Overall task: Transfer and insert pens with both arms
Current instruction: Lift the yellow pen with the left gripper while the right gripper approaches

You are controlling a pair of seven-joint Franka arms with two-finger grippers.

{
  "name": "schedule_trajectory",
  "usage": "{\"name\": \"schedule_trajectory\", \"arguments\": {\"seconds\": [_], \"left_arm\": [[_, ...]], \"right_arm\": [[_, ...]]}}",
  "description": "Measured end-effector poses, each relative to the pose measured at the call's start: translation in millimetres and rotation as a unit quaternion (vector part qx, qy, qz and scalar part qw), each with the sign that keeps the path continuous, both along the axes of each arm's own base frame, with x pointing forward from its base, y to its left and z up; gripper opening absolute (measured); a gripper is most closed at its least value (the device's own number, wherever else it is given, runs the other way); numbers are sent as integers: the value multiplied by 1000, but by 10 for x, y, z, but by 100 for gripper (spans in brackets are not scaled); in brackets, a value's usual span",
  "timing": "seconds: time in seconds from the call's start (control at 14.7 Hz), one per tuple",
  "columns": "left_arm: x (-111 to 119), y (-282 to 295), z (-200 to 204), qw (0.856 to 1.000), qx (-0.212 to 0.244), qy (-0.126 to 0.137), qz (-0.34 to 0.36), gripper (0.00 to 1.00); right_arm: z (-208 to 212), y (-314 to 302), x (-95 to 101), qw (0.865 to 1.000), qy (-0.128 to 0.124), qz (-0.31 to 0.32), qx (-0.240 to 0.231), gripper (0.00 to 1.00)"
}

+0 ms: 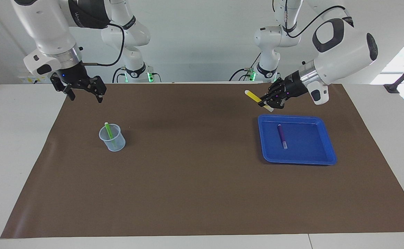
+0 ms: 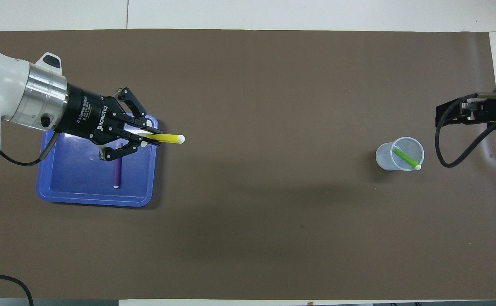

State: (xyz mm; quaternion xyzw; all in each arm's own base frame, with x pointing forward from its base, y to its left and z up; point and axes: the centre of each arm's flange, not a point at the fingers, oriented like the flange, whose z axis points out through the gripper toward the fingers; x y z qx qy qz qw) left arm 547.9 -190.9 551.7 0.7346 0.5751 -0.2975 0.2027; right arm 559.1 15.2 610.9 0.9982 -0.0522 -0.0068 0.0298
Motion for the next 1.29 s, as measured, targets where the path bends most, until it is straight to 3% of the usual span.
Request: {"name": "schedule_trajectory", "arguments": {"seconds": [0.27,0.48,0.68,0.95,1.29], "left_arm": [[-244,-350,-122,998,-50,24,40,17],[-442,-418,-159,995,-71,26,64,17],[-582,-506,-156,993,-86,19,81,17],[-761,-712,-216,990,-97,13,106,17],[-837,-841,-197,985,-102,18,141,17]], "right_arm": [[54,164,-64,1000,12,9,23,100],[142,584,-138,993,16,17,118,100],[215,912,-174,977,25,2,212,100],[316,1505,-188,959,6,-23,281,100],[212,2387,-346,951,-26,-27,305,100]]}}
